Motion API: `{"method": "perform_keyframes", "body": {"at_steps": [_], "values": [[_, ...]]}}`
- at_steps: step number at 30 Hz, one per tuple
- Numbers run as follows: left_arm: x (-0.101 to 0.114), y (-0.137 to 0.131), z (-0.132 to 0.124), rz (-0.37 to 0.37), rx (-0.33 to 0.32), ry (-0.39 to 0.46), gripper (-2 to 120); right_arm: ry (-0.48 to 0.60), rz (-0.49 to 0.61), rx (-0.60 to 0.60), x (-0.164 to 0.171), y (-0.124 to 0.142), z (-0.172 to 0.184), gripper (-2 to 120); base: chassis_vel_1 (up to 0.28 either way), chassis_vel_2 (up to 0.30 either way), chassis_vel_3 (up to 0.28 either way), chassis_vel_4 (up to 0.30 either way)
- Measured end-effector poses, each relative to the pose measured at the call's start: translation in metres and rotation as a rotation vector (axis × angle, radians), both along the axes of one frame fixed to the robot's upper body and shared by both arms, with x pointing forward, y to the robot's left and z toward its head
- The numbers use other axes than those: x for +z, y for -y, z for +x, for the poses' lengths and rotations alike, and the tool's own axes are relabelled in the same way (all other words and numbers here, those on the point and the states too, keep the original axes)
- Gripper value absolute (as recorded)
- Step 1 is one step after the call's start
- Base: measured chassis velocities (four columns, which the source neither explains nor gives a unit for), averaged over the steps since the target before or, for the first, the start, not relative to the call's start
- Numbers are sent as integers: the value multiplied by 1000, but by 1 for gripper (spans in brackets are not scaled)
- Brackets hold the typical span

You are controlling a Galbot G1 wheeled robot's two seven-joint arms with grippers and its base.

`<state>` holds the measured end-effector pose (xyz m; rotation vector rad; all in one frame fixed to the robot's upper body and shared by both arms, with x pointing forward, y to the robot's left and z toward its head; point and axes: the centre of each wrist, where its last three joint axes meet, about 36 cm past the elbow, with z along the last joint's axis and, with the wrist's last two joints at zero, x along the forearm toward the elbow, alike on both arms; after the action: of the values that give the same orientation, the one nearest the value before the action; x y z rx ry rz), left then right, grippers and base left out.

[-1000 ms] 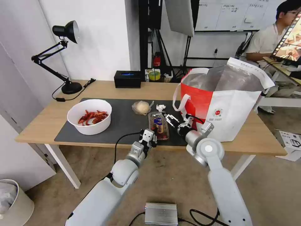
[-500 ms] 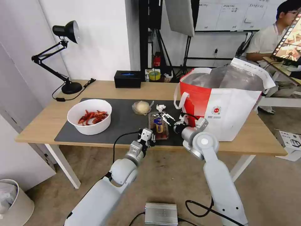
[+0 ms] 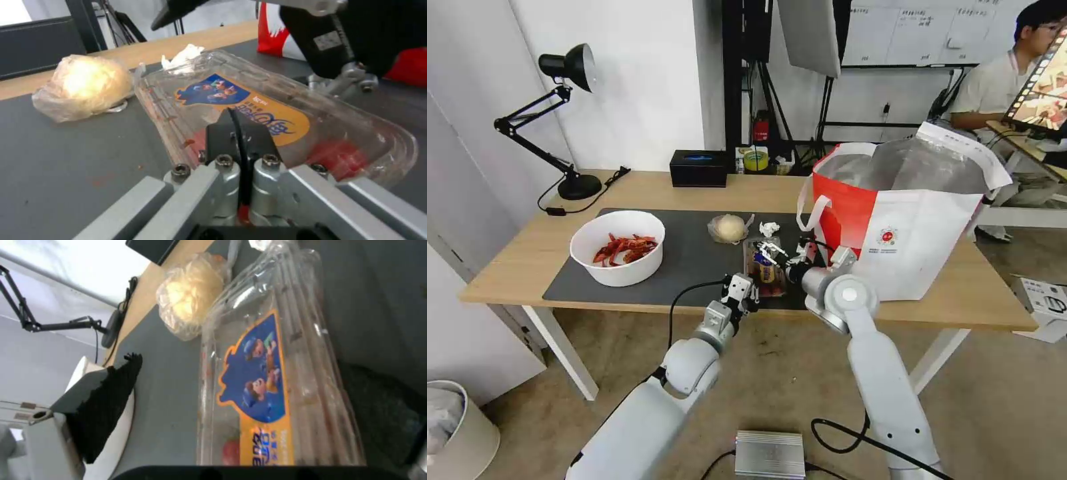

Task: Pick up the trash from the table and place it into the takeout bag.

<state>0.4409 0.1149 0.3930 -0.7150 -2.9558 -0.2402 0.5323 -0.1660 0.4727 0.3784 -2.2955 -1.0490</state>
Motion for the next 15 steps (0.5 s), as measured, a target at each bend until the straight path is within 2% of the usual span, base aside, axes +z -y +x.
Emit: {"method": "perform_keyframes", "body": {"at_steps": [15], "values": [[-1,4,-1,-6,-6,1,0,-27,-30,4,4,-7,14,100,0,0,0,0]]}}
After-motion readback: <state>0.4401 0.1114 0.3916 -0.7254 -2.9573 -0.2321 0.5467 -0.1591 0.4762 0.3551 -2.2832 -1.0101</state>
